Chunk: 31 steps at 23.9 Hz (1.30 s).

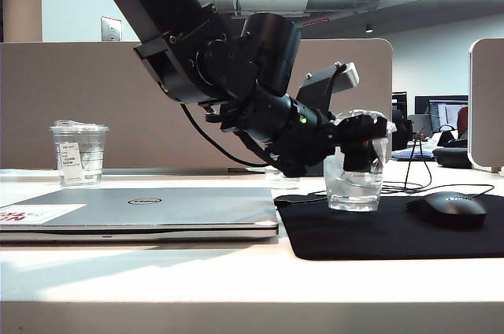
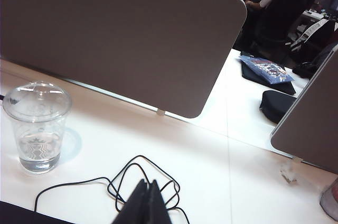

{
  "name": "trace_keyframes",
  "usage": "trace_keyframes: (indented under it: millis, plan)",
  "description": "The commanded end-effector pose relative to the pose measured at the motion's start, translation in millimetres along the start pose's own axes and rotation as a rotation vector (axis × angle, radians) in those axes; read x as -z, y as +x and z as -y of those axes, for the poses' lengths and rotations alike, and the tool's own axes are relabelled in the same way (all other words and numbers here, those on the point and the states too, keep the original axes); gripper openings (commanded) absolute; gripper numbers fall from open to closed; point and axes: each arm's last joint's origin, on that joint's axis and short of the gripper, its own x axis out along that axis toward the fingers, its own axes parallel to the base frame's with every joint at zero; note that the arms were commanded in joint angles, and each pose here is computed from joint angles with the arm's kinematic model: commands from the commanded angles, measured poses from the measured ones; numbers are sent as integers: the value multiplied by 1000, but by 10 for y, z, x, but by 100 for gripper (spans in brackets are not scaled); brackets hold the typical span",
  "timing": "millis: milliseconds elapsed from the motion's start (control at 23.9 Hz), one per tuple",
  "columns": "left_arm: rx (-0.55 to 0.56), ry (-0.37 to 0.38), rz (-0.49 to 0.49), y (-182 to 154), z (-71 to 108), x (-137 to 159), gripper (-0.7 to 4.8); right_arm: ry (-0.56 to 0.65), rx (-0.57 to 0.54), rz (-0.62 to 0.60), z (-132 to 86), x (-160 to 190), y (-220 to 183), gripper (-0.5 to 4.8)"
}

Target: Pick up the coffee cup on the middle and place it on the right side of the laptop.

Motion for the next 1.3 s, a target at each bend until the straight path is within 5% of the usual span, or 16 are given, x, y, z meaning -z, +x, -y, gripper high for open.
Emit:
trace_keyframes:
  millis: [42,251,461,838,1131,1299]
  plan:
    - [2,7,57,1,19,-69,272,2,12,24,15,-41,-18,-5]
    - [18,-22,23,25,16,-1,299,2,12,25,15,-43,-19,-5]
    - [15,-29,-6,26,17,27,476,2,12,26,16,-46,-23,-5]
    - [24,-126,-105,-6,35,77,479,3,25,33,27,-64,-57,-5]
    - [33,-117,-120,-178,186,-166,479,5,42,42,41,-88,-98,-5]
    - [22,-104,-209,-389,339,-317,479,6,58,50,57,-112,-147,-5]
